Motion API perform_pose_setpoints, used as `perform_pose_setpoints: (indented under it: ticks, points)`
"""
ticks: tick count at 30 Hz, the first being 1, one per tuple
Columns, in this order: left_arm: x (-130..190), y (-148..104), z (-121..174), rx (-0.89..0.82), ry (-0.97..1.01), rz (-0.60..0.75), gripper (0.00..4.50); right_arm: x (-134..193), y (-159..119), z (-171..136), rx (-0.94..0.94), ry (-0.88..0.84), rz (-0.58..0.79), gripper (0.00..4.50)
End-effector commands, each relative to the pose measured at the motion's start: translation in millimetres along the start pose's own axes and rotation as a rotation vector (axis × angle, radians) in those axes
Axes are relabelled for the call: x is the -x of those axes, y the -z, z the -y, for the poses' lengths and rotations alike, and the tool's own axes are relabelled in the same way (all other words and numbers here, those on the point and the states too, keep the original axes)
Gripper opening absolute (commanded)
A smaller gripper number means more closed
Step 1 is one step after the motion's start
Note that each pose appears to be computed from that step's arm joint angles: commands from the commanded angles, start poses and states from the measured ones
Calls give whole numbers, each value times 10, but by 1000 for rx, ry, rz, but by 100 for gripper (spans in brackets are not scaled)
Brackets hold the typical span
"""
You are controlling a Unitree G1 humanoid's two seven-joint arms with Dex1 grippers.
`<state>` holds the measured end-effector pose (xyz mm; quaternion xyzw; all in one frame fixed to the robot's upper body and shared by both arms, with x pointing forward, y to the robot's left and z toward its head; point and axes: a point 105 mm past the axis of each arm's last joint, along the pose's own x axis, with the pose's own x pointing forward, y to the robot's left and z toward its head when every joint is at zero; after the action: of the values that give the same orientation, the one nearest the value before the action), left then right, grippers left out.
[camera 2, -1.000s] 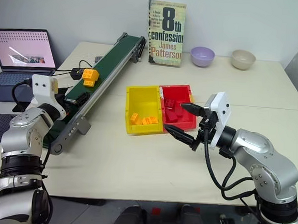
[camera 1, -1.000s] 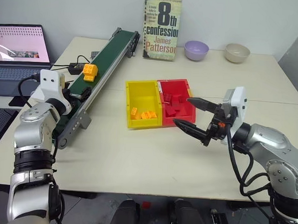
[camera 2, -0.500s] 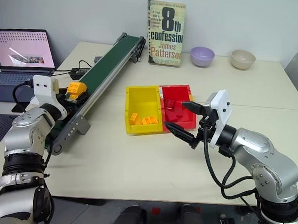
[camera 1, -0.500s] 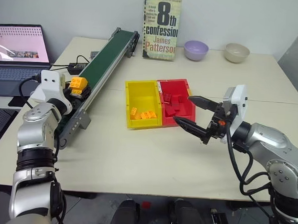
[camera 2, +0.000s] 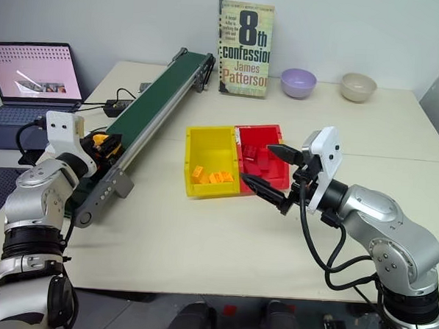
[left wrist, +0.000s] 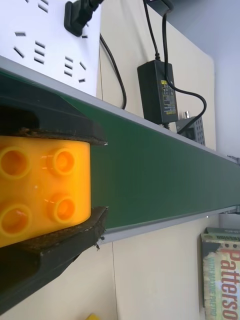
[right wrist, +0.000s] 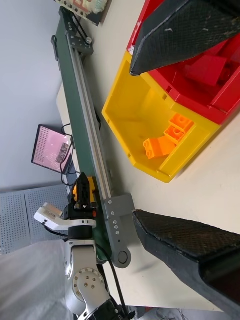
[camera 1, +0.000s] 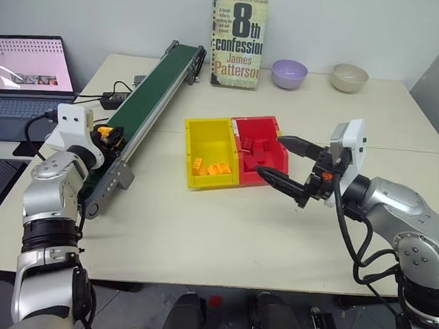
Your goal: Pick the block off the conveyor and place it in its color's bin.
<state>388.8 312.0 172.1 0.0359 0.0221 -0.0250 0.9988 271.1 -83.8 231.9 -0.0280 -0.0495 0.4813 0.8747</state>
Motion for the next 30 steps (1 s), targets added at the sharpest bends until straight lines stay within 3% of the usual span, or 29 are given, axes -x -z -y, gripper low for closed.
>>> perform_pose_setpoints:
  ticks: [1, 4, 11, 14, 17, 26, 30]
  points:
    - [73, -194, -79, -12, -30, 60, 154, -1, -117, -29, 28, -1, 40, 450]
    - [23, -318, 71, -19, 31, 83, 154, 22, -110, 17, 46, 36, 31, 450]
    - [-230, -841, 1006, -63, 409, 167, 154, 154, -43, 115, 90, 179, -14, 450]
    - [-294, -864, 1458, -87, 595, 156, 154, 187, 41, 50, 84, 189, -48, 450]
    - [-349, -791, 1718, -133, 692, 130, 154, 202, 95, -39, 71, 181, -59, 450]
    - [-471, -609, 1823, -187, 728, 75, 154, 238, 60, -151, 45, 206, -29, 450]
    - [-461, -595, 1842, -182, 757, 72, 242, 258, 51, -143, 41, 231, -26, 450]
